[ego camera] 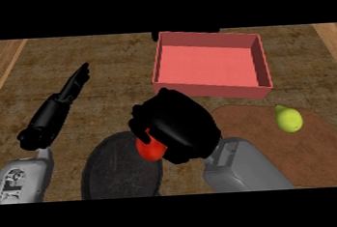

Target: Pick the tomato from the cutting board and place it in the cardboard box

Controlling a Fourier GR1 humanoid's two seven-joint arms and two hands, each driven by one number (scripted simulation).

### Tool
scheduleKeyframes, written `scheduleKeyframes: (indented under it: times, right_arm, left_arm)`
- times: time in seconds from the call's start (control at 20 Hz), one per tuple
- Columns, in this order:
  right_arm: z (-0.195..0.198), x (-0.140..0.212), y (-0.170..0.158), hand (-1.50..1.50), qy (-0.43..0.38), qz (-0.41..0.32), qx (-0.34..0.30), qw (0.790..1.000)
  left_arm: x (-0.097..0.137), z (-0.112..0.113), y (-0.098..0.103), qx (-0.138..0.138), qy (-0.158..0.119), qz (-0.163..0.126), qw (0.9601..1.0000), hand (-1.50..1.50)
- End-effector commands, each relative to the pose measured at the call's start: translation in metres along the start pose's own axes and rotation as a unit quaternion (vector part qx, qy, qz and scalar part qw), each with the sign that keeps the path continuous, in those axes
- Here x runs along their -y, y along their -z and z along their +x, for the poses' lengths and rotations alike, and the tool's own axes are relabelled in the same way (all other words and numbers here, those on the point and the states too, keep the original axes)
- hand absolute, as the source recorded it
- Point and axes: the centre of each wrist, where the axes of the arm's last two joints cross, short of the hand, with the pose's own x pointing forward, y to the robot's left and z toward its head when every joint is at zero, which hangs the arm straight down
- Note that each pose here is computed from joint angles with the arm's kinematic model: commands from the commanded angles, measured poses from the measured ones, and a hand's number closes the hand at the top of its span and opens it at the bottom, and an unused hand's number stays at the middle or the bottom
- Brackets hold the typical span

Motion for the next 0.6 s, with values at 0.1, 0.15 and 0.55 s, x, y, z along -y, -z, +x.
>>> scheduleKeyframes:
  times: [0.1, 0.15, 0.55]
  right_arm:
    - [-0.029, 0.04, 0.023, 1.5, 0.042, -0.083, -0.126, 0.988]
    - [-0.036, 0.054, 0.029, 1.5, 0.04, -0.089, -0.134, 0.986]
    - [-0.115, 0.094, 0.056, 1.5, 0.022, -0.114, -0.199, 0.973]
  left_arm:
    - [-0.005, 0.012, -0.001, 0.002, 0.004, -0.005, 1.0, 0.0]
    - [-0.015, -0.002, -0.006, -0.004, 0.003, -0.006, 1.0, 0.0]
    - [0.003, 0.005, -0.004, 0.008, -0.004, -0.012, 0.9999, 0.0]
